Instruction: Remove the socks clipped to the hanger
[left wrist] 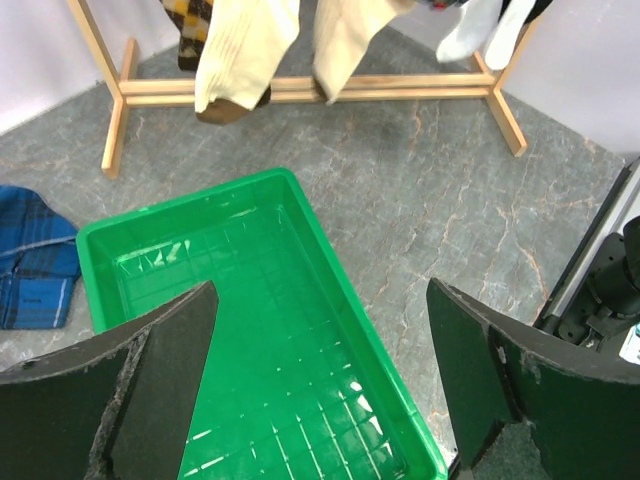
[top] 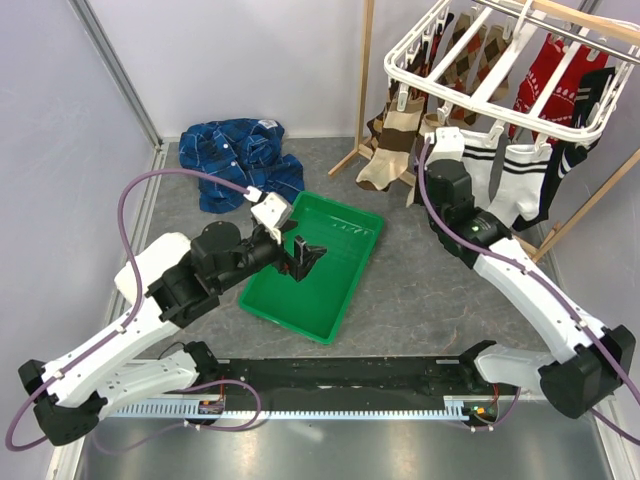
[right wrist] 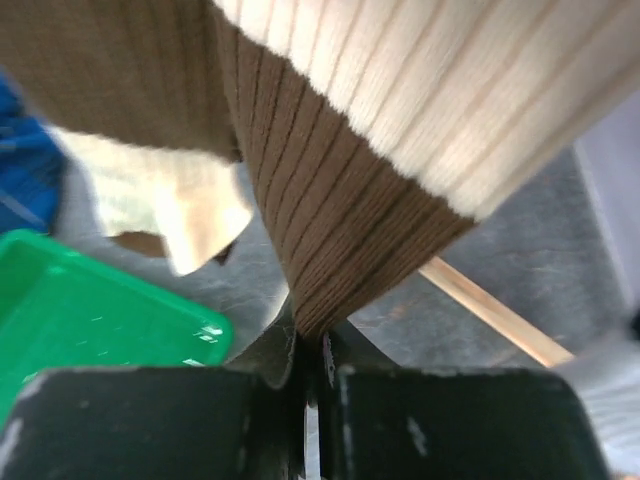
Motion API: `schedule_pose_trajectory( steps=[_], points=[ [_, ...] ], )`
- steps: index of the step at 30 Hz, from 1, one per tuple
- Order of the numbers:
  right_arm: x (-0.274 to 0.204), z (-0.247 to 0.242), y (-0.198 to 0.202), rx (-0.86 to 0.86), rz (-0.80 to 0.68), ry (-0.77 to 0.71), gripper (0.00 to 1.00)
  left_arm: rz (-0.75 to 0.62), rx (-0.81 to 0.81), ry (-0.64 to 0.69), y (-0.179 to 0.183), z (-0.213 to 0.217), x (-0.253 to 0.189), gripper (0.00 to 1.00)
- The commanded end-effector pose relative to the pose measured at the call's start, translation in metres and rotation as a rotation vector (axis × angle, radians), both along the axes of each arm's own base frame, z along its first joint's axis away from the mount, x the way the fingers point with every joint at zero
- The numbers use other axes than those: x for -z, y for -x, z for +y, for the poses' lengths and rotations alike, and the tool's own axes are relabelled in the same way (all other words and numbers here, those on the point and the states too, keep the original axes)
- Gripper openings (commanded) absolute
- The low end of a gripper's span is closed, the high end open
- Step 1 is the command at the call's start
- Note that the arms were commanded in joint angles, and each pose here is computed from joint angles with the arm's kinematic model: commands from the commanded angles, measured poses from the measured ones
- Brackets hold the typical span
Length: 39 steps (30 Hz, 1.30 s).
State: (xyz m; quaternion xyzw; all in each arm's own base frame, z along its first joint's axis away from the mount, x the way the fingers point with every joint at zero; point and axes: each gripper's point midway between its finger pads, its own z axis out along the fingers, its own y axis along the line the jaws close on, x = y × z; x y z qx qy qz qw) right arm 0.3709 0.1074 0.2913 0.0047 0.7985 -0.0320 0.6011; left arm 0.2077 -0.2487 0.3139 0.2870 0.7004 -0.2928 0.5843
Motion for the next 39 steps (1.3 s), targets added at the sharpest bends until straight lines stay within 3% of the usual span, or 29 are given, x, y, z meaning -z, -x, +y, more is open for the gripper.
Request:
schedule_pose_trajectory(
  steps=[1, 6, 13, 23, 29, 34, 36, 39],
  points=[
    [-0.06, 0.014, 0.021, -0.123, -0.123, -0.14, 0.0, -0.008, 0.01, 0.077, -0.006, -0.016, -0.037, 0.91],
    [-0.088, 0.047, 0.05, -0.343, -0.147, -0.283, 0.0, -0.033, 0.088, 0.125, -0.007, -0.038, -0.078, 0.92],
    [-0.117, 0.069, 0.077, -0.496, -0.187, -0.43, 0.0, -0.068, 0.135, 0.136, -0.03, -0.077, -0.101, 0.94],
    [-0.132, 0.082, 0.095, -0.545, -0.187, -0.648, 0.0, -0.155, 0.19, 0.198, -0.037, -0.112, -0.117, 0.96],
    [-0.135, 0.08, 0.097, -0.519, -0.18, -0.723, 0.0, -0.303, 0.171, 0.161, -0.038, -0.127, -0.113, 0.96],
    [-0.136, 0.076, 0.1, -0.497, -0.185, -0.752, 0.0, -0.318, 0.152, 0.102, -0.05, -0.146, -0.096, 0.95],
    [-0.138, 0.075, 0.102, -0.497, -0.188, -0.761, 0.0, -0.315, 0.124, 0.088, -0.058, -0.152, -0.09, 0.92],
    [-0.138, 0.074, 0.106, -0.501, -0.182, -0.776, 0.0, -0.316, 0.114, 0.088, -0.061, -0.157, -0.089, 0.71]
  ],
)
